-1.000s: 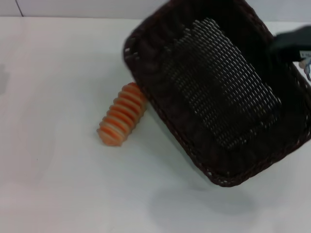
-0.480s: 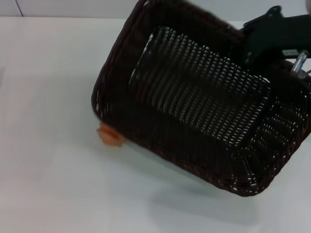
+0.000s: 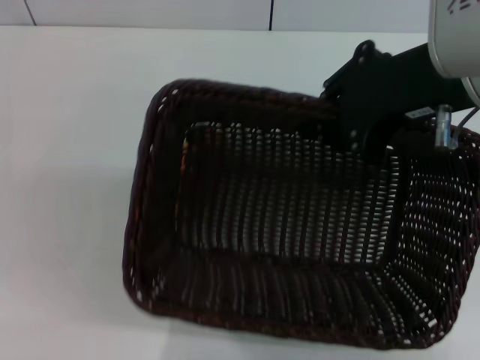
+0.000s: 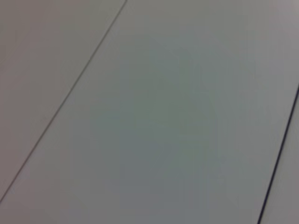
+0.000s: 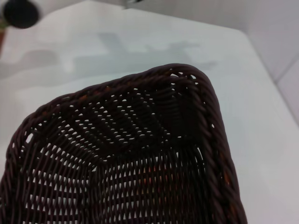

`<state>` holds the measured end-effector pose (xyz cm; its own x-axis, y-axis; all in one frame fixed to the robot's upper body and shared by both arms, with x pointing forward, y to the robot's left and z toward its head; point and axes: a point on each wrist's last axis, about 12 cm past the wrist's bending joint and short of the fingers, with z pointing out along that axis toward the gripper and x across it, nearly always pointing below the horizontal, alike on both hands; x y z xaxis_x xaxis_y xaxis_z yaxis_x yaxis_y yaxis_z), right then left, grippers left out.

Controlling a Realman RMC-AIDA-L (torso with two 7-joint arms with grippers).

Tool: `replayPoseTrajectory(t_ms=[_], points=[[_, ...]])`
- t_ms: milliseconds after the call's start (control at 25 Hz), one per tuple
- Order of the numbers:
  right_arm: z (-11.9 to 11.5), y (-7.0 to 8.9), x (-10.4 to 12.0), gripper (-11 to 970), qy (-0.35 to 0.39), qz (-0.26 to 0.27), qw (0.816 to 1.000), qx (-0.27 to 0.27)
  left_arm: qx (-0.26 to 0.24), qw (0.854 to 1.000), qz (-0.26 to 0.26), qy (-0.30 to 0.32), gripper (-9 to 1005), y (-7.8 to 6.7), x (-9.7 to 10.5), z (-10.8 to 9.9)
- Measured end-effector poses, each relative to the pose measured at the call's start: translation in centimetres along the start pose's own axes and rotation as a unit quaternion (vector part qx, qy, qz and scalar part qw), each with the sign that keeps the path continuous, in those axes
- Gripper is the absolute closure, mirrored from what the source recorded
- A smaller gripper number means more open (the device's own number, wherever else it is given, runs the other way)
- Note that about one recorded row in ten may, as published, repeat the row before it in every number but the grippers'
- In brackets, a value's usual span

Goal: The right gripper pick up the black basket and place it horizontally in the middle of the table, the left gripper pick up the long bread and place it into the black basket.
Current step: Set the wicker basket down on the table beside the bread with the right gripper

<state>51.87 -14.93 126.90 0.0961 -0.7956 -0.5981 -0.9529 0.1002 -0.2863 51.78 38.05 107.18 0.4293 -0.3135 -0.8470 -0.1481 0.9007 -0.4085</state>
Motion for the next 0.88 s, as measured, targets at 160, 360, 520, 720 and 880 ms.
replayPoseTrajectory(t_ms=[160, 360, 520, 720, 880], points=[[0.0, 0.0, -0.6, 817, 0.015, -0.019, 0.999, -0.024, -0.009, 1.000, -0.006, -0.010, 175, 0.1, -0.2, 0.4], [0.8, -0.1, -0.1, 817, 0.043, -0.016, 0.998, -0.046, -0.013, 1.000, -0.008, -0.014, 176, 0.0, -0.2, 0.6], [1.5, -0.4, 0.7, 818, 0.060, -0.002, 0.996, -0.061, -0.011, 1.000, -0.009, -0.013, 176, -0.2, -0.1, 0.9], [2.5, -0.6, 1.3, 818, 0.084, 0.002, 0.993, -0.079, -0.010, 1.000, -0.011, -0.012, 177, -0.4, 0.0, 1.0], [3.6, -1.2, 1.4, 818, 0.099, 0.004, 0.991, -0.091, -0.010, 1.000, -0.011, -0.011, 178, -0.4, 0.0, 1.0]])
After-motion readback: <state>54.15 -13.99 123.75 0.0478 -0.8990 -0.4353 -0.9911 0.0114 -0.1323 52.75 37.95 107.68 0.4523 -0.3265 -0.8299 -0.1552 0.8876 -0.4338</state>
